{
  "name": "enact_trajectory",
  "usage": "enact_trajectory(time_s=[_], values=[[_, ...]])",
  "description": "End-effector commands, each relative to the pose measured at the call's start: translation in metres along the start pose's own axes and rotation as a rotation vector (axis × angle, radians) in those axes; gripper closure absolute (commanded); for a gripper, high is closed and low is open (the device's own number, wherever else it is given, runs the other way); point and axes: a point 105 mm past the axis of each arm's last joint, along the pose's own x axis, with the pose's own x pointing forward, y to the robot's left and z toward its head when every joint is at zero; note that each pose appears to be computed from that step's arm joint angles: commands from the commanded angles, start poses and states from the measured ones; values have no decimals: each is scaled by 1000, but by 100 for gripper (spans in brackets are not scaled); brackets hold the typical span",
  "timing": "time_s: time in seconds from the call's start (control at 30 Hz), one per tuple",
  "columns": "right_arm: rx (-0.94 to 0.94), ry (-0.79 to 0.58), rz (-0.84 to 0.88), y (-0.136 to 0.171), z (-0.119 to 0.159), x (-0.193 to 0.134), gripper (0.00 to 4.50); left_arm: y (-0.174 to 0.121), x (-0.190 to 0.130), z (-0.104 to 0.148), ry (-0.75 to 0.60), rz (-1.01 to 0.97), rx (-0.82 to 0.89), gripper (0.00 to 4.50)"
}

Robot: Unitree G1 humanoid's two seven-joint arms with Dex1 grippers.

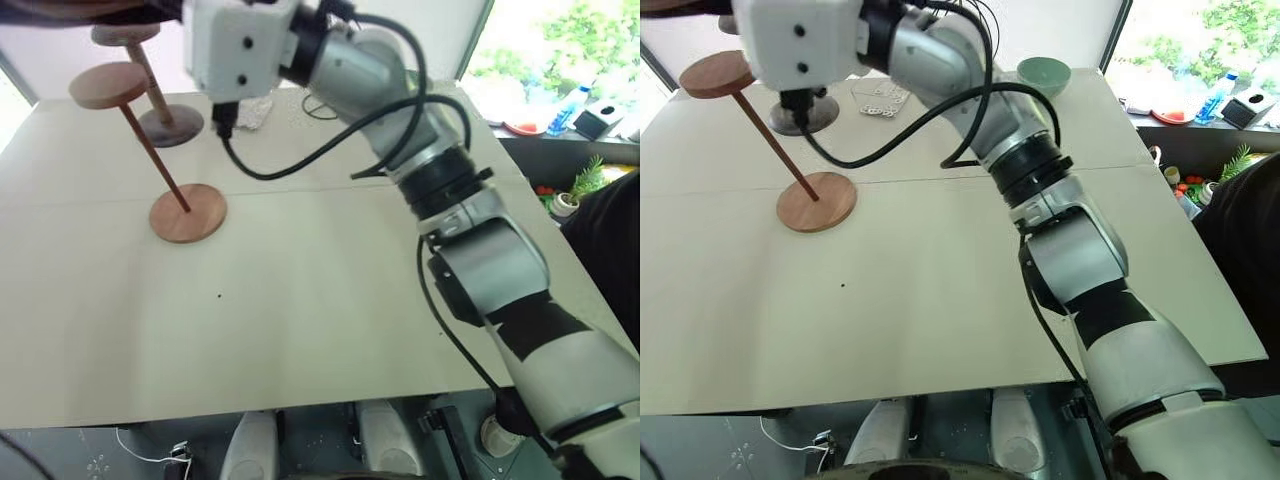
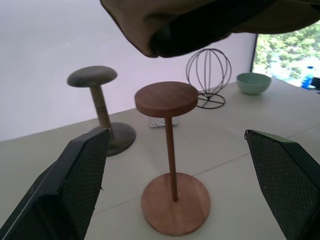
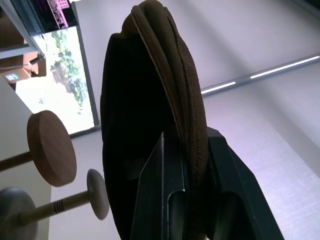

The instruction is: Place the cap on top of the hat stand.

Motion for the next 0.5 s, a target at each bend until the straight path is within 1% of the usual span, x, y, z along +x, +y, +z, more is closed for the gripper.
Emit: enact_trajectory(time_s=[0.03,0.17,0.3,0.4,0.5], values=[[22,-73,-22,-6,16,15,449,2,-17,18,-52,64,57,0],[64,-29,24,16,7,26,449,3,-22,19,-58,93,51,0],[83,28,50,30,-2,32,449,0,-19,18,-49,87,47,0],[64,96,120,57,-11,36,449,0,-11,17,-41,71,37,0],[75,113,178,79,-14,31,449,1,-6,14,-36,62,28,0]])
